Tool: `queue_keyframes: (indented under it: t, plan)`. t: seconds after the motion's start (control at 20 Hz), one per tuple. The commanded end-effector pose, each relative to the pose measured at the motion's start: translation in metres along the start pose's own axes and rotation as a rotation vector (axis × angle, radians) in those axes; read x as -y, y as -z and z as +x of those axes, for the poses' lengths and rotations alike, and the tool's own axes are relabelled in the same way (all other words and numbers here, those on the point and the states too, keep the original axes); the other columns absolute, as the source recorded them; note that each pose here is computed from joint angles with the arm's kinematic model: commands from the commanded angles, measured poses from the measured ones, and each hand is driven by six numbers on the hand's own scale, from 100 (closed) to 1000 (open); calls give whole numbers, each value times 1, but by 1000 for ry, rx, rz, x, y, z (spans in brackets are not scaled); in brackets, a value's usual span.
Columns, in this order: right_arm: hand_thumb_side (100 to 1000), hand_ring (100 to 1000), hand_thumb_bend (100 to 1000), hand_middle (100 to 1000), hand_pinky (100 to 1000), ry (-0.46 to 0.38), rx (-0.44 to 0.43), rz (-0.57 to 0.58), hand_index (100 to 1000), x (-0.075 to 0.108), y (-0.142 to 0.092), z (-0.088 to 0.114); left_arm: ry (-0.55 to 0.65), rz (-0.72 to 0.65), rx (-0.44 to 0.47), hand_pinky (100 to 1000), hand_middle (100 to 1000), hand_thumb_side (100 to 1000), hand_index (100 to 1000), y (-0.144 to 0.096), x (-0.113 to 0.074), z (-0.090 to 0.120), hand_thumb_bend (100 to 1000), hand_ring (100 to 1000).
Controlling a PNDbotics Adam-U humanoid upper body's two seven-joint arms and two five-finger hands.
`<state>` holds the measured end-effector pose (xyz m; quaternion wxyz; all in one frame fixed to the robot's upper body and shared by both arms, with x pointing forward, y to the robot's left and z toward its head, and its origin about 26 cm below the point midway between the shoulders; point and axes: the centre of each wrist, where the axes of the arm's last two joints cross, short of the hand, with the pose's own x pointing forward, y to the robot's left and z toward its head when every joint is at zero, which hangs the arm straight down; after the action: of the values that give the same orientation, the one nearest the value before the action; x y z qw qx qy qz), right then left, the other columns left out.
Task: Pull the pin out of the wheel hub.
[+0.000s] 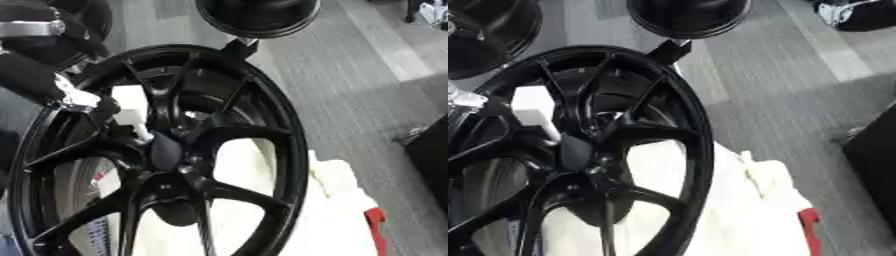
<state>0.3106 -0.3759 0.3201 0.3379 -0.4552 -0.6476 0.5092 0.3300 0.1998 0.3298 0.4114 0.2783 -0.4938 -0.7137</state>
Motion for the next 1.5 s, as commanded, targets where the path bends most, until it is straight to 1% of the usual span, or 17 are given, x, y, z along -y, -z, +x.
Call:
queue_keyframes:
  t: [0.05, 0.35, 0.55, 0.7, 0.9, 1.15, 1.5]
  plan:
    - [202, 737, 100, 657, 883, -29, -3, -23, 780, 12, 0, -1, -16, 2, -45, 910, 755, 682, 877, -9, -5, -4, 600, 866]
    - [205, 737, 100, 658, 883, -32, -10, -23, 778, 10, 0, -2, -44, -9, -19, 893, 742, 675, 888, -10, 0, -3, 590, 852]
    - [209, 736, 100, 657, 882, -29, -11, -23, 778, 8, 0, -2, -13, -2, 35, 896, 757, 637, 891, -19, 2, 6, 593, 855]
    - [212, 736, 100, 657, 882, -27, -11, -23, 778, 8, 0, -2, 2, -2, 58, 897, 782, 608, 890, -24, 4, 10, 594, 860]
    - [217, 736, 100, 656, 881, -24, -13, -19, 778, 6, 0, -3, 8, 5, 78, 891, 789, 597, 885, -26, 3, 13, 584, 855]
    - [225, 736, 100, 656, 881, -17, -13, -13, 777, 3, 1, -3, -1, 8, 80, 884, 788, 582, 885, -18, 4, 13, 575, 850]
    - [235, 735, 100, 655, 880, -9, -16, -6, 777, 0, 1, -4, -21, 37, 44, 883, 810, 579, 906, -3, 7, 7, 540, 851]
